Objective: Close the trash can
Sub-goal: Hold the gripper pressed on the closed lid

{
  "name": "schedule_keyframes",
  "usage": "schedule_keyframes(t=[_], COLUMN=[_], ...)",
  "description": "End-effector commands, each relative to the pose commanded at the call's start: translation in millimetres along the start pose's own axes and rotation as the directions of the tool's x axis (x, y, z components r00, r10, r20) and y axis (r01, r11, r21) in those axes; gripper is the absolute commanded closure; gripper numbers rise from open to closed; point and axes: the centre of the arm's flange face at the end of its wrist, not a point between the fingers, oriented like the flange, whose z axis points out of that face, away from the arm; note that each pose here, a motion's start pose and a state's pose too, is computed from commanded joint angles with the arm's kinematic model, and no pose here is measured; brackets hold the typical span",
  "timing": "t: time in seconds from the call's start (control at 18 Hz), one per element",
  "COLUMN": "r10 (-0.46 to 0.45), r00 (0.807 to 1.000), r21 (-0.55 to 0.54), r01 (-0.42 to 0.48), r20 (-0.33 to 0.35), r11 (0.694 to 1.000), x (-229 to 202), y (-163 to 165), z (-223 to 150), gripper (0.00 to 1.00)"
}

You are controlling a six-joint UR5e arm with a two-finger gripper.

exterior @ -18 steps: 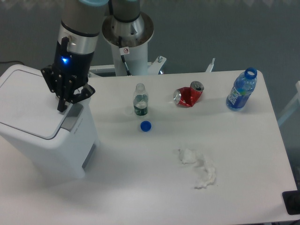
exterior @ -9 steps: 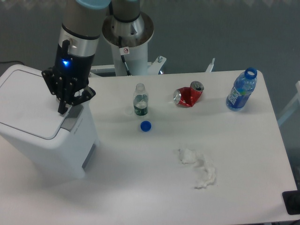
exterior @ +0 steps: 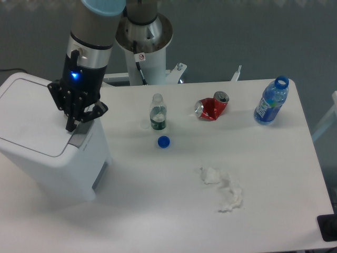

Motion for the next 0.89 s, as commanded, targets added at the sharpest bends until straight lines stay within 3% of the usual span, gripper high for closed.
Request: schedule_keyframes(t=[0.78, 0.83, 0.89], r10=[0.001, 0.005, 0.003], r00=[1.000, 1.000, 1.000], r21=[0.003, 0.015, 0.020], r01=[-0.001, -0.005, -0.003], r20=[0.001, 0.005, 0.008], r11=[1.000, 1.000, 1.000], x=[-1.0, -0.8, -2.9], y=[-1.3, -4.5, -5.4], z=[-1.3, -6.9, -9.7], gripper=[1.00, 0.93, 0.73])
